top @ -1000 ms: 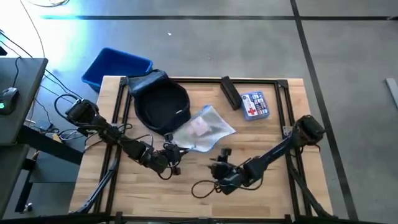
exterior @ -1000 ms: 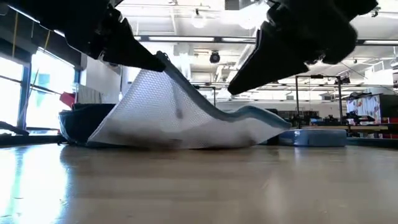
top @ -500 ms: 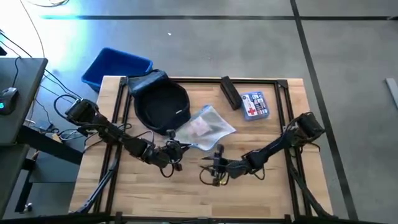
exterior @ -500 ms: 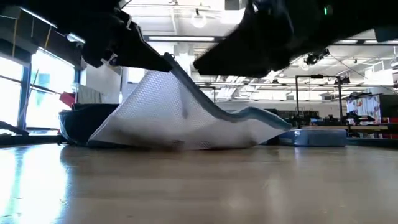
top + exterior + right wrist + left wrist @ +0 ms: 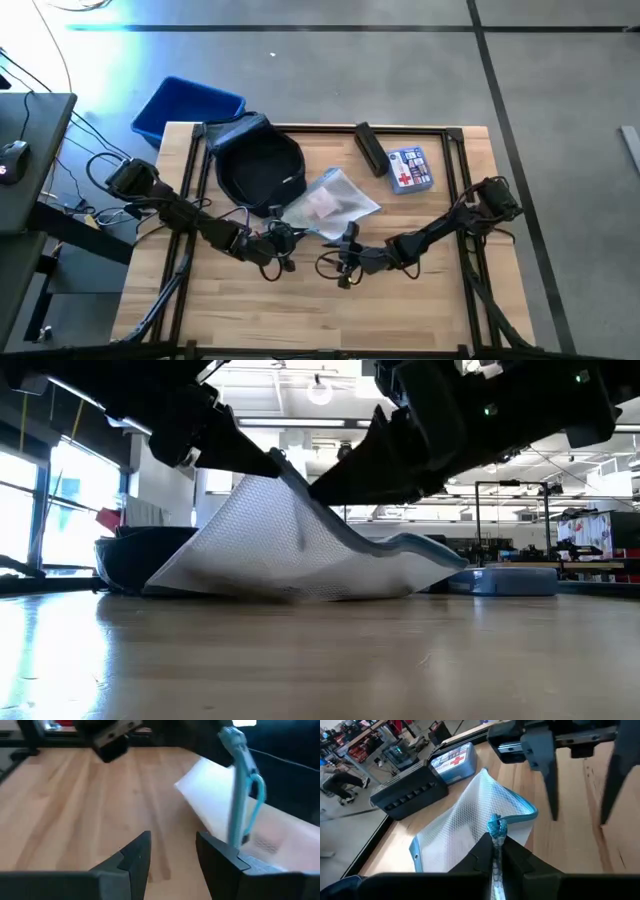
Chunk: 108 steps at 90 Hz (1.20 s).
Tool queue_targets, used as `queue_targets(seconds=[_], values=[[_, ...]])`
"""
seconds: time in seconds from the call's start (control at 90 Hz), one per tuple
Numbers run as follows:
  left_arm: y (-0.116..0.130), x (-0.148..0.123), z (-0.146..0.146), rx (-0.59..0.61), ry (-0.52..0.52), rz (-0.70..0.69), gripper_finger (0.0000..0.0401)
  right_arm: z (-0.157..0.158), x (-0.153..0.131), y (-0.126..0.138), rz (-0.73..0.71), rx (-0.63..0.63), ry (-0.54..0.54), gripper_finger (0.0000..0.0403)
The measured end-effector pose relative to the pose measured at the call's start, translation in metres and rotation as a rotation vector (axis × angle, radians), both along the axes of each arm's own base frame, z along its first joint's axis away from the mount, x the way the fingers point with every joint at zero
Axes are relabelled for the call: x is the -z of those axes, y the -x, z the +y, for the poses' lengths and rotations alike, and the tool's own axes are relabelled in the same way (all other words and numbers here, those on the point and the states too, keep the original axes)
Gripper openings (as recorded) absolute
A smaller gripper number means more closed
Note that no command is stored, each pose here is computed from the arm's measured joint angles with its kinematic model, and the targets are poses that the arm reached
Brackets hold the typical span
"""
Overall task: Unpack backpack
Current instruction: Open the white zip bag
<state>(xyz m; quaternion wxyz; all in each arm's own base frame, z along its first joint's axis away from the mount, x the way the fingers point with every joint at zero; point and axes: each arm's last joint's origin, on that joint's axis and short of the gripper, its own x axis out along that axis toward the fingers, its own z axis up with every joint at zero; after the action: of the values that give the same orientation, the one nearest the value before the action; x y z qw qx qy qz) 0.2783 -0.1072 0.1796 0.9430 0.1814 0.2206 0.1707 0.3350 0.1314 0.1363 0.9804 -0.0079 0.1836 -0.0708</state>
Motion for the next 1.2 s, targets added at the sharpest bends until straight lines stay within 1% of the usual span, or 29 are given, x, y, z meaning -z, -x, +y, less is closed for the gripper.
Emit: queue_targets(seconds=[0.111,0.233,0.367,0.467,0.633,0.733,0.833,0.911,0.967,1.056,1.2], values=[[0.000,0.000,-0.001,0.039,0.021,0.010,0.0000,0.002,0.001,0.001,0.012,-0.006,0.017,0.0144],[-0.001,0.002,-0.002,0.033,0.041,0.005,0.0000,0.001,0.004,0.002,0.047,-0.009,0.105,0.0144],[-0.002,0.006,-0.003,0.049,0.037,0.024,0.0000,0.000,0.004,0.001,0.029,0.030,0.186,0.0144],[-0.003,0.011,-0.006,0.156,0.033,0.079,0.0000,0.002,0.003,0.002,0.024,0.035,0.223,0.0144],[-0.005,0.026,-0.014,0.396,0.017,0.196,0.0000,0.014,-0.005,0.005,-0.032,-0.017,0.188,0.0144],[-0.006,0.038,-0.017,0.490,-0.002,0.259,0.0000,0.017,0.001,0.008,0.021,-0.069,0.195,0.0144],[-0.008,0.049,-0.018,0.514,-0.051,0.300,0.0000,0.017,0.010,0.008,0.074,-0.133,0.194,0.0144],[-0.010,0.055,-0.016,0.506,-0.065,0.316,0.0000,0.016,0.014,0.005,0.086,-0.152,0.232,0.0144],[-0.012,0.057,-0.015,0.505,-0.067,0.308,0.0000,0.018,0.016,0.001,0.090,-0.168,0.265,0.0144],[-0.014,0.059,-0.013,0.511,-0.060,0.308,0.0000,0.023,0.019,-0.008,0.115,-0.201,0.283,0.0144],[-0.014,0.059,-0.014,0.537,-0.046,0.305,0.0000,0.029,0.028,-0.022,0.230,-0.194,0.327,0.0144]])
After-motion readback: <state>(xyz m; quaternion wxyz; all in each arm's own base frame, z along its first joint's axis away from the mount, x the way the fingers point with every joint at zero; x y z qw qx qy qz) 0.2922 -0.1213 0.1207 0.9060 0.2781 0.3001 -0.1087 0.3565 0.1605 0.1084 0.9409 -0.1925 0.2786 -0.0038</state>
